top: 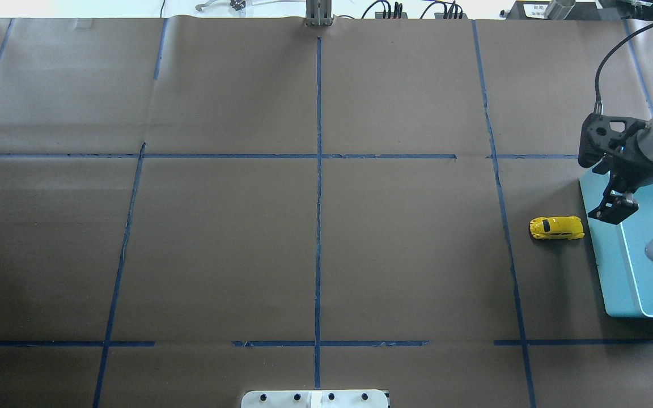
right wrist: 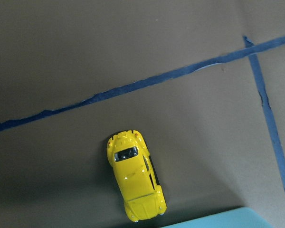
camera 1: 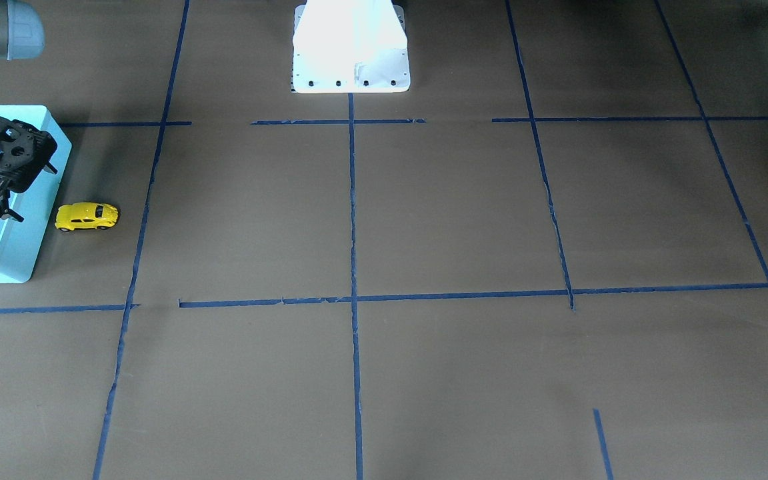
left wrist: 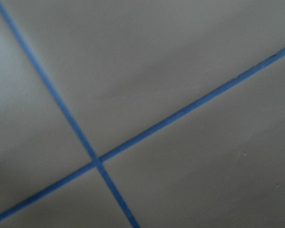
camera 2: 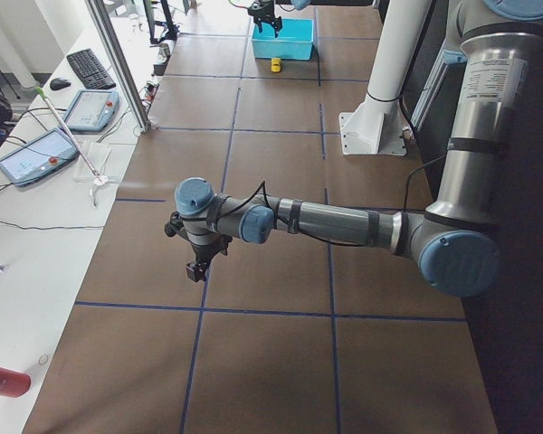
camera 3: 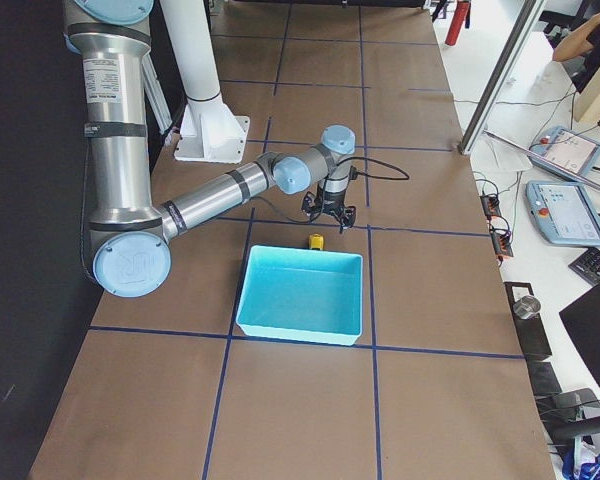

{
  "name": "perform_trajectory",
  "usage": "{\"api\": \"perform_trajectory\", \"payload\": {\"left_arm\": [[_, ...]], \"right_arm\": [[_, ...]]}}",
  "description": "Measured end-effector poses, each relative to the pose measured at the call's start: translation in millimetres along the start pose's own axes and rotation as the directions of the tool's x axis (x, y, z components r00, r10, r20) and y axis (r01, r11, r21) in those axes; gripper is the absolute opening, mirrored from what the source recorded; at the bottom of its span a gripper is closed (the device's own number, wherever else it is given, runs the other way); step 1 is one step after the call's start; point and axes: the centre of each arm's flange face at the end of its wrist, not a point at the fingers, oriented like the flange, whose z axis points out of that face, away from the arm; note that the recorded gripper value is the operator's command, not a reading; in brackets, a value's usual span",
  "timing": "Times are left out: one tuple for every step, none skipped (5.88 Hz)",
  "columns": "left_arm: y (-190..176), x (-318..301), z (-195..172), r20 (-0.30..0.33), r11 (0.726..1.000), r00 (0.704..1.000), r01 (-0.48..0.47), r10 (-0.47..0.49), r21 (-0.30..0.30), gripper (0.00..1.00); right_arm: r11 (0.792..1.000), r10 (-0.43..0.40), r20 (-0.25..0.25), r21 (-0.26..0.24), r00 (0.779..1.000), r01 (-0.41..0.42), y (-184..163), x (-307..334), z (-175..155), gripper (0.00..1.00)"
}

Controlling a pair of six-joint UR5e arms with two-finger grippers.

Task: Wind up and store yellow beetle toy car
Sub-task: 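Bring the right gripper down over the car beside the bin, then close the right gripper around the yellow car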

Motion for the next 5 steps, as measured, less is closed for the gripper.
{"api": "perform_trajectory", "payload": {"left_arm": [[17,-16,-8,-0.015,0.995,0.995,0.102,-0.102,0.013,1.0],[26,-26,-18,-0.034,0.981,0.981,0.191,-0.19,0.03,1.0],[29,-29,-26,-0.048,0.968,0.968,0.248,-0.245,0.044,1.0],[33,-31,-27,-0.05,0.962,0.962,0.269,-0.267,0.044,1.0],[36,-33,-25,-0.05,0.96,0.96,0.278,-0.276,0.04,1.0]], "right_arm": [[0.994,-0.109,-0.017,-0.002,0.994,0.109,-7,-16,16,1.0],[0.984,-0.178,-0.034,-0.016,0.983,0.177,-14,-27,26,1.0],[0.976,-0.219,-0.043,-0.033,0.975,0.217,-18,-33,34,1.0],[0.971,-0.238,-0.041,-0.051,0.97,0.235,-20,-36,44,1.0],[0.967,-0.249,-0.034,-0.07,0.968,0.246,-20,-39,56,1.0]]}}
